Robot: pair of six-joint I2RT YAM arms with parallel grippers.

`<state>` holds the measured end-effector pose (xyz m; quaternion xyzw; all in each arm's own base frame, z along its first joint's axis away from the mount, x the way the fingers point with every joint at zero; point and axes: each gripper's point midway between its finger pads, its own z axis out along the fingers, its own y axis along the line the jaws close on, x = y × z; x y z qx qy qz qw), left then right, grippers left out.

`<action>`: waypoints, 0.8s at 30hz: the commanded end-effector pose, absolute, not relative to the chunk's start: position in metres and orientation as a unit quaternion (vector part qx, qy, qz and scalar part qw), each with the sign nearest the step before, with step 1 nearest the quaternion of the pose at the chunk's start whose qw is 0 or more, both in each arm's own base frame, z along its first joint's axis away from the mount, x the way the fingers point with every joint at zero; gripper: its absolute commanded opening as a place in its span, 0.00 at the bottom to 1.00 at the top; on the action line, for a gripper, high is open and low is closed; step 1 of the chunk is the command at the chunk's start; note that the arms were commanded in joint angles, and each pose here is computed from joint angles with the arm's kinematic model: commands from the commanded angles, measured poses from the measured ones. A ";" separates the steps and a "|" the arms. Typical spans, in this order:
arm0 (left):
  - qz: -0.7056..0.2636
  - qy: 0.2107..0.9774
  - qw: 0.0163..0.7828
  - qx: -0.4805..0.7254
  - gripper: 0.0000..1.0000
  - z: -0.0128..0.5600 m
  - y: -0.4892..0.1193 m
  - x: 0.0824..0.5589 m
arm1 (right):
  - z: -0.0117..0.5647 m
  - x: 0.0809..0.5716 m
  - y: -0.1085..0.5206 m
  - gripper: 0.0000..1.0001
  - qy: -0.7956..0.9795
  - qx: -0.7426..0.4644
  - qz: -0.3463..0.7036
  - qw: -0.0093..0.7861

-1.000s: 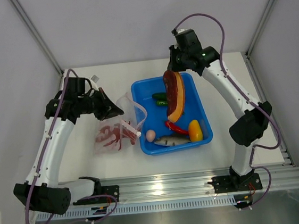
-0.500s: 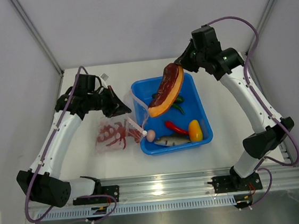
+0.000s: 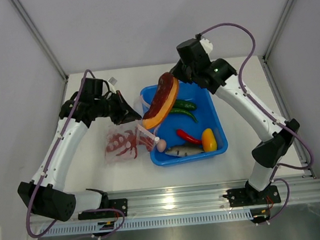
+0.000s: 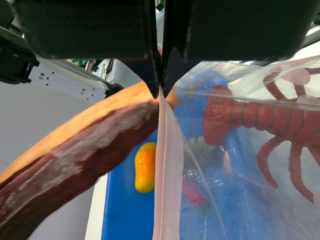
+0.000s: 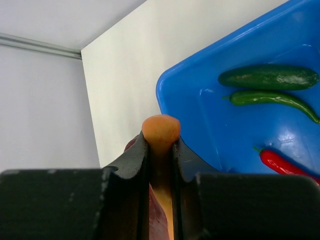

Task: Place the food in the zip-top bag and seal the zipper
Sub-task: Place the fake food in the zipper food storage bag.

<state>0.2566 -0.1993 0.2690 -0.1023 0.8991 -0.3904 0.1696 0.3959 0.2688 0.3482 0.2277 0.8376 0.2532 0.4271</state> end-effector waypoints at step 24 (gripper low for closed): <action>-0.466 0.854 0.211 -0.093 0.01 0.331 -0.217 0.264 | 0.301 0.328 0.368 0.00 0.875 0.123 0.284 0.372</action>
